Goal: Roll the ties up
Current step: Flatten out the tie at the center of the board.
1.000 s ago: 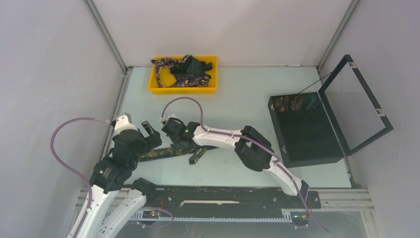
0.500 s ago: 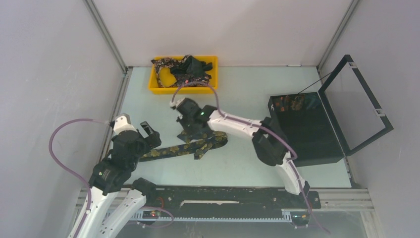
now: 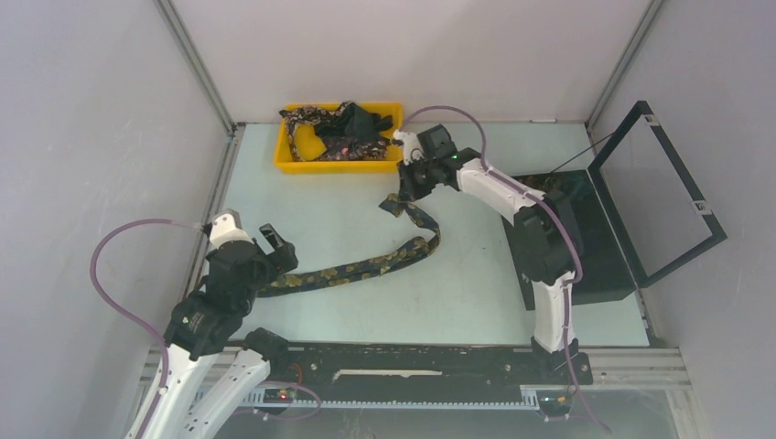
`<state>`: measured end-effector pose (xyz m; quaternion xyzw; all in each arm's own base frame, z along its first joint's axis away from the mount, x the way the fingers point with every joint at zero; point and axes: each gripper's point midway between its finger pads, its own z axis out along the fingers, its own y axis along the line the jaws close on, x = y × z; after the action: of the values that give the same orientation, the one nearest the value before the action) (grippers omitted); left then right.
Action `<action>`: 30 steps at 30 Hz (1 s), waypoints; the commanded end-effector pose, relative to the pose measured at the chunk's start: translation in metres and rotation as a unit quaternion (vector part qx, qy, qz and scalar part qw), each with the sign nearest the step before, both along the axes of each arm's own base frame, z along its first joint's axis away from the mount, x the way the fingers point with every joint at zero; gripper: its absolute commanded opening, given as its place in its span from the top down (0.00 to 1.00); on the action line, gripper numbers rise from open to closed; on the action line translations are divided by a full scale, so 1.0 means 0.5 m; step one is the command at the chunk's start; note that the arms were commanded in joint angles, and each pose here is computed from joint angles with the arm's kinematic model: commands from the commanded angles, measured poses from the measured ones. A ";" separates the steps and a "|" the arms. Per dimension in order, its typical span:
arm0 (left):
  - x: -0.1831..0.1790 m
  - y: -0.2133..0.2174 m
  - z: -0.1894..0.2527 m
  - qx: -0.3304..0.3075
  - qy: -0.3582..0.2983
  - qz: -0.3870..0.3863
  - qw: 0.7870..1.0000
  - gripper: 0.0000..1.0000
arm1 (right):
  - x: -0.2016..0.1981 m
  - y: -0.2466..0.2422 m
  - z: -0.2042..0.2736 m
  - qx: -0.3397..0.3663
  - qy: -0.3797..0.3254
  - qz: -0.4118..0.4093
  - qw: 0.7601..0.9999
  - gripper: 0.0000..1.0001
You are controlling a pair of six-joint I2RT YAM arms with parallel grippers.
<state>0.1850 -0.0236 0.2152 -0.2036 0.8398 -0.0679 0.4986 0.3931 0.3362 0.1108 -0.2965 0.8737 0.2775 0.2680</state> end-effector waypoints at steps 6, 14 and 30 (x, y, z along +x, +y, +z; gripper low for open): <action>0.009 0.009 0.009 0.005 -0.012 0.013 1.000 0.02 | 0.161 -0.077 0.074 0.144 -0.062 0.006 0.988 0.98; 0.004 0.011 0.015 -0.001 -0.023 0.013 1.000 0.02 | 0.228 -0.127 0.106 0.197 -0.100 0.015 0.975 0.95; 0.001 0.015 0.021 -0.004 -0.033 0.019 0.999 0.02 | 0.154 -0.148 0.272 0.353 -0.192 0.102 0.910 1.00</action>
<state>0.1821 -0.0191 0.2212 -0.2101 0.8290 -0.0703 0.5135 0.4662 0.2892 0.2080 -0.3146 0.6807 0.5005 0.4327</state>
